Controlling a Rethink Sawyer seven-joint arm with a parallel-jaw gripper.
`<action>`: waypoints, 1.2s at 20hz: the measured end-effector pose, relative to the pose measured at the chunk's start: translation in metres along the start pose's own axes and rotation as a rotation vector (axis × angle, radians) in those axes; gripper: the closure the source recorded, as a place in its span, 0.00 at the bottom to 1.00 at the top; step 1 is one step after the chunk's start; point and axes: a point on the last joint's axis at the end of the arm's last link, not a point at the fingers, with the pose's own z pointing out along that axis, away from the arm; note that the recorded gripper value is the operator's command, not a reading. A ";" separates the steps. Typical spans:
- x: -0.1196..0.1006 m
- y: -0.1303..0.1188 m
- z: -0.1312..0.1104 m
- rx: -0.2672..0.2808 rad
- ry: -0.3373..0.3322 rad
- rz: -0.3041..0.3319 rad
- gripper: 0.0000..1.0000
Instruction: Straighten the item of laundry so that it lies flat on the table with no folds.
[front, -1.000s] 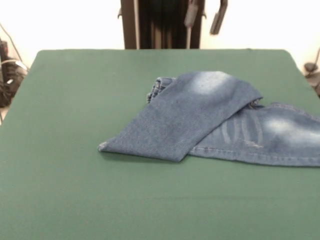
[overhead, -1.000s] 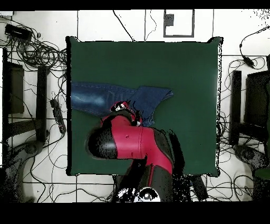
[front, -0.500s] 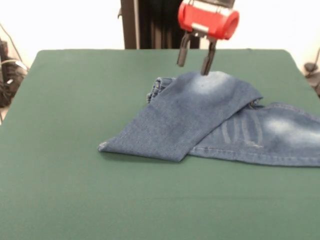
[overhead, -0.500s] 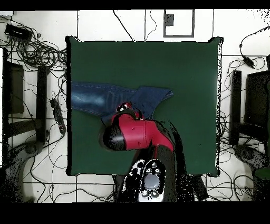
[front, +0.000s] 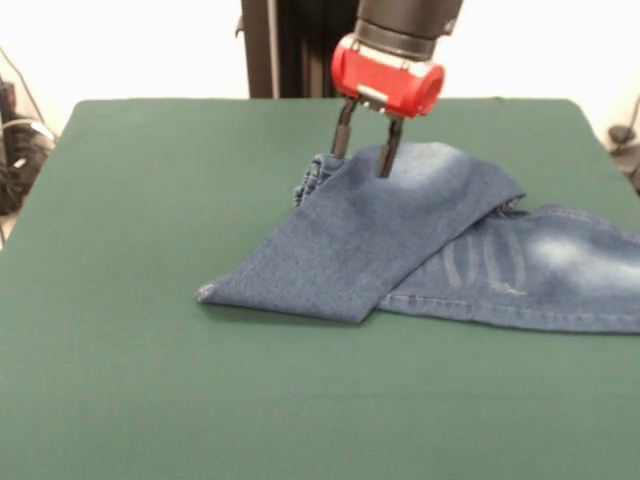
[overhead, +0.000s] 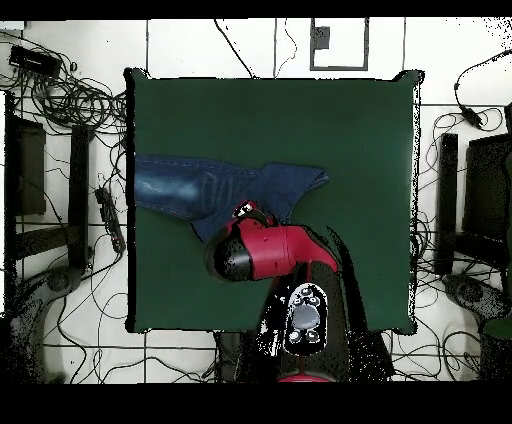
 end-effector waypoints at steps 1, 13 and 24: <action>-0.002 -0.008 0.006 0.007 0.005 -0.004 0.00; -0.031 -0.040 0.032 -0.025 0.023 0.010 0.00; -0.080 -0.057 0.081 -0.271 0.136 0.185 0.00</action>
